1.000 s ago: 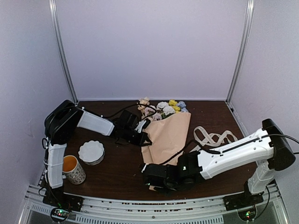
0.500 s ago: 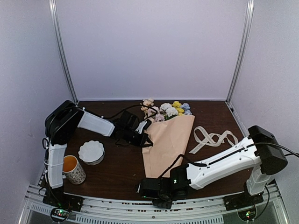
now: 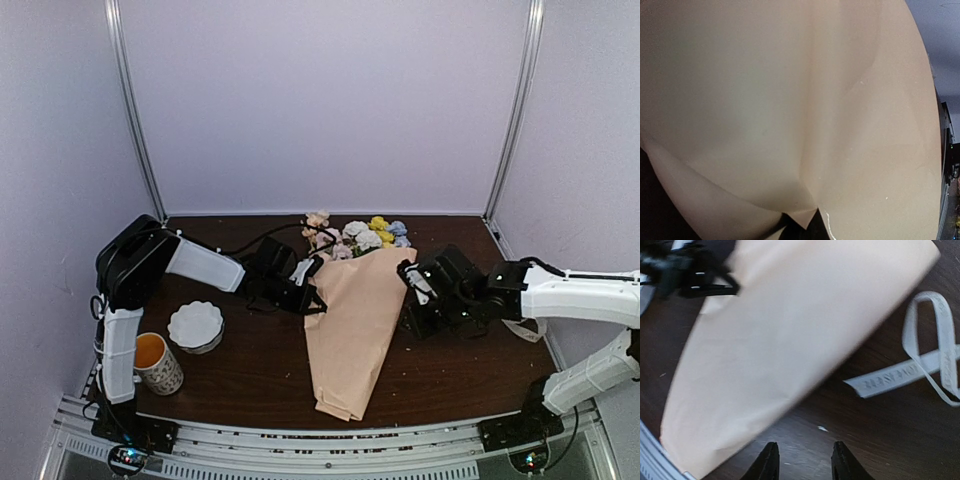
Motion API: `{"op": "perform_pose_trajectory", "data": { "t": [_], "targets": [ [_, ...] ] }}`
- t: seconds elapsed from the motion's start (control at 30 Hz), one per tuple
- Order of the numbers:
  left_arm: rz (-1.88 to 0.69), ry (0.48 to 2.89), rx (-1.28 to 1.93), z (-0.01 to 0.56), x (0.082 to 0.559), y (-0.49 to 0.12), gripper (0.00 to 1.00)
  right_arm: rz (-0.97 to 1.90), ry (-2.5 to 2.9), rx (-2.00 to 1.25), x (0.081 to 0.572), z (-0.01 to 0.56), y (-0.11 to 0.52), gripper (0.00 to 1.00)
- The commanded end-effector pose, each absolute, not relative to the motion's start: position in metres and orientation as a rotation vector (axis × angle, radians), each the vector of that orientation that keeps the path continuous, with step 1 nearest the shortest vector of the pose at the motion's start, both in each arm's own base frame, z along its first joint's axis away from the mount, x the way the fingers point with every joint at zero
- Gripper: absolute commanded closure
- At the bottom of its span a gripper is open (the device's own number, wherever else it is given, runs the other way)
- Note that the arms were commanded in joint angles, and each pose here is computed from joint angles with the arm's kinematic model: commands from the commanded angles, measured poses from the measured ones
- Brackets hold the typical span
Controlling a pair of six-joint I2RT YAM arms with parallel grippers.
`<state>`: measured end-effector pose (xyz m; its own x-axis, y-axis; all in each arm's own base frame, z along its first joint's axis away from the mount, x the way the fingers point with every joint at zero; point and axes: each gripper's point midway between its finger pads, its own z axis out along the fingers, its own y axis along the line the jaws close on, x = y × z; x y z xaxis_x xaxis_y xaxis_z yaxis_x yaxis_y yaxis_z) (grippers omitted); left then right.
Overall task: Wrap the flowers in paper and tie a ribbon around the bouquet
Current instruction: Adjust the folded wrapping paper at the center of the board, then pick up the ribbon from the center of the board.
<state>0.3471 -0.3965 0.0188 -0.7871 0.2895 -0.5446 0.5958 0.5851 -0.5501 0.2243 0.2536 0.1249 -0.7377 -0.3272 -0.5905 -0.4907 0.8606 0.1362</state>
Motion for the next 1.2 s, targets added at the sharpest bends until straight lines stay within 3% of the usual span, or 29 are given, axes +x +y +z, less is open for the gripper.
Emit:
{"op": "perform_pose_trajectory", "data": {
  "t": [0.0,0.23,0.63,0.87,1.17],
  "targets": [
    [-0.87,2.559,0.653,-0.025,0.351,-0.361,1.0,0.184,2.6,-0.324,0.253,0.099,0.174,0.6],
    [-0.872,2.564,0.653,-0.027,0.348,-0.36,1.0,0.131,2.726,-0.293,0.308,0.071,0.145,0.55],
    [-0.855,2.561,0.681,-0.029,0.349,-0.359,1.0,-0.053,2.837,-0.443,0.355,0.037,0.154,0.56],
    [-0.84,2.56,0.701,-0.028,0.351,-0.359,1.0,0.045,2.925,-0.492,0.35,0.026,0.169,0.7],
    [-0.848,2.559,0.71,-0.027,0.35,-0.36,1.0,-0.014,2.823,-0.499,0.364,0.076,0.163,0.69]
  ]
}}
